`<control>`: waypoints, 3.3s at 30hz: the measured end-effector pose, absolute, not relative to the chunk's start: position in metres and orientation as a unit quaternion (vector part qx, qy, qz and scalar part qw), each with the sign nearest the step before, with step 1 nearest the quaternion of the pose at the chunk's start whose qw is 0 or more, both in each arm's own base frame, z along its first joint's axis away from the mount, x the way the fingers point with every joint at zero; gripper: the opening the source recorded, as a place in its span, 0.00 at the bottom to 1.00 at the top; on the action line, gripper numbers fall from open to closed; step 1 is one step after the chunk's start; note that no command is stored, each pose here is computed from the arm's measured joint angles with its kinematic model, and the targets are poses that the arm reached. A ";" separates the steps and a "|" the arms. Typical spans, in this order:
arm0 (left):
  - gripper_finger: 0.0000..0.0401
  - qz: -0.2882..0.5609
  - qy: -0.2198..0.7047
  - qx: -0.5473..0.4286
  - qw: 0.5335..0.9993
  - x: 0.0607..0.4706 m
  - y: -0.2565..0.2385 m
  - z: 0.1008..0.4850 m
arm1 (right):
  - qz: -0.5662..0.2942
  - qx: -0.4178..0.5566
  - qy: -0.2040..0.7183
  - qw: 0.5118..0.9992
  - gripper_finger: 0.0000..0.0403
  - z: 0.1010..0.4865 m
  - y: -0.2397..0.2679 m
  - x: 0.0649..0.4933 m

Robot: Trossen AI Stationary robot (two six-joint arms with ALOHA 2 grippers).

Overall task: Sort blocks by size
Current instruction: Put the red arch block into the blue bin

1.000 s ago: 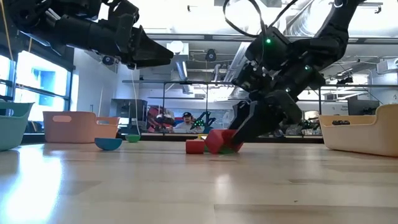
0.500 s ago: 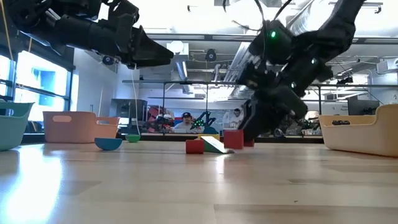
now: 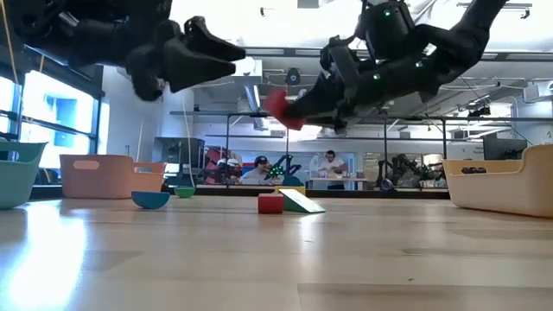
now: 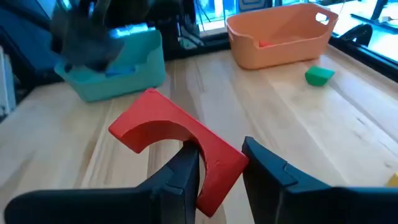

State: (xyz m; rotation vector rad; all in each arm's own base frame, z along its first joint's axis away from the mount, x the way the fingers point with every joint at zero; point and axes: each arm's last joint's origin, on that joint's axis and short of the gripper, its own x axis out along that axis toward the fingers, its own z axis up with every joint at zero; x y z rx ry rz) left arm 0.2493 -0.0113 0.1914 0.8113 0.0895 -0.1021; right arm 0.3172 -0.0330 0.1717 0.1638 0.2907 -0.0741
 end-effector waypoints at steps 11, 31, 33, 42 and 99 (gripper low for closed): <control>0.61 -0.055 0.082 0.534 0.839 0.304 -0.012 0.181 | -0.039 0.124 0.148 0.981 0.23 0.171 -0.036 0.317; 0.61 0.001 0.152 0.590 0.793 0.325 -0.018 0.175 | -0.036 0.128 0.156 0.979 0.24 0.169 -0.036 0.316; 0.61 0.001 0.155 0.593 0.790 0.325 -0.017 0.174 | -0.036 0.128 0.157 0.979 0.24 0.169 -0.036 0.316; 0.46 -0.018 0.170 0.591 0.789 0.324 -0.018 0.170 | -0.036 0.128 0.159 0.978 0.24 0.169 -0.036 0.316; 0.28 0.269 0.717 -0.029 0.643 0.163 -0.121 0.239 | -0.162 -0.046 0.161 0.972 0.53 0.212 -0.033 0.291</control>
